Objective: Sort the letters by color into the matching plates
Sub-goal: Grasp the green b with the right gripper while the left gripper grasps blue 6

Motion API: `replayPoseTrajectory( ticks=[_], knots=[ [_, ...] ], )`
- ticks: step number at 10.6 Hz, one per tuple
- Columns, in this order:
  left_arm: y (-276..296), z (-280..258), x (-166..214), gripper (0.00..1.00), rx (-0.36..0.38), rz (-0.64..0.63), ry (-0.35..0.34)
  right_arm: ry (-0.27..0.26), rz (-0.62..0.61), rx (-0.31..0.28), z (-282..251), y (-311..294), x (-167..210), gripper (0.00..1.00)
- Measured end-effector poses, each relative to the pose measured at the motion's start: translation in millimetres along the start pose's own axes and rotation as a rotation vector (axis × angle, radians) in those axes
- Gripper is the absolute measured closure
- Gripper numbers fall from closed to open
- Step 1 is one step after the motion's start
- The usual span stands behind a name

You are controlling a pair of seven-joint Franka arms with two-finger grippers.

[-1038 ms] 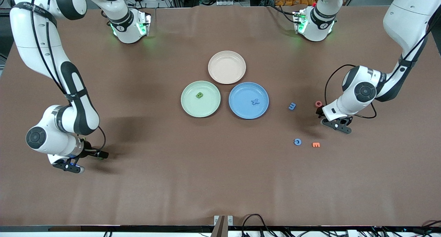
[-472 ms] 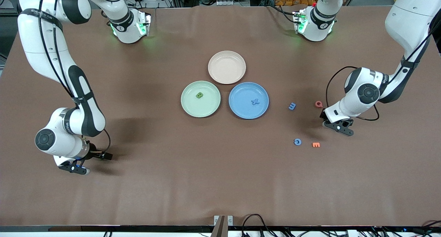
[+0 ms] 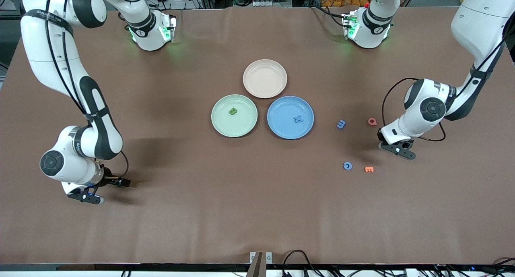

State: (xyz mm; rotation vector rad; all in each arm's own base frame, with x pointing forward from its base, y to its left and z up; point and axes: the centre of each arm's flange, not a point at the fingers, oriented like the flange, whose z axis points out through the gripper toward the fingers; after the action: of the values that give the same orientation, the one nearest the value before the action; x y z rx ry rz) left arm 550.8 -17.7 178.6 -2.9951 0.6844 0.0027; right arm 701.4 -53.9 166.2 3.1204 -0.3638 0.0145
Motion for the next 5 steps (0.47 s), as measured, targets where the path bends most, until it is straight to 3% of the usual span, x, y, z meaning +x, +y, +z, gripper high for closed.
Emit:
replayPoseTrajectory(
  ticks=[1, 2, 4, 5],
  knots=[
    [1.4, -0.7, 1.0, 0.73, -0.001, 0.0, 0.002, 0.002, -0.011, -0.001, -1.5, 0.5, 0.4, 0.16],
    [5.0, -2.6, 3.6, 0.73, -0.007, -0.003, 0.007, 0.005, -0.016, -0.001, -3.4, 1.3, 1.0, 0.3],
    [15.8, -12.1, 14.6, 0.73, -0.035, -0.024, 0.025, 0.007, -0.022, -0.001, -4.8, 1.4, 1.4, 0.4],
    [22.7, -20.6, 22.4, 0.73, -0.057, -0.043, 0.026, 0.01, -0.022, -0.001, -6.8, 1.4, 1.8, 0.54]
  ],
)
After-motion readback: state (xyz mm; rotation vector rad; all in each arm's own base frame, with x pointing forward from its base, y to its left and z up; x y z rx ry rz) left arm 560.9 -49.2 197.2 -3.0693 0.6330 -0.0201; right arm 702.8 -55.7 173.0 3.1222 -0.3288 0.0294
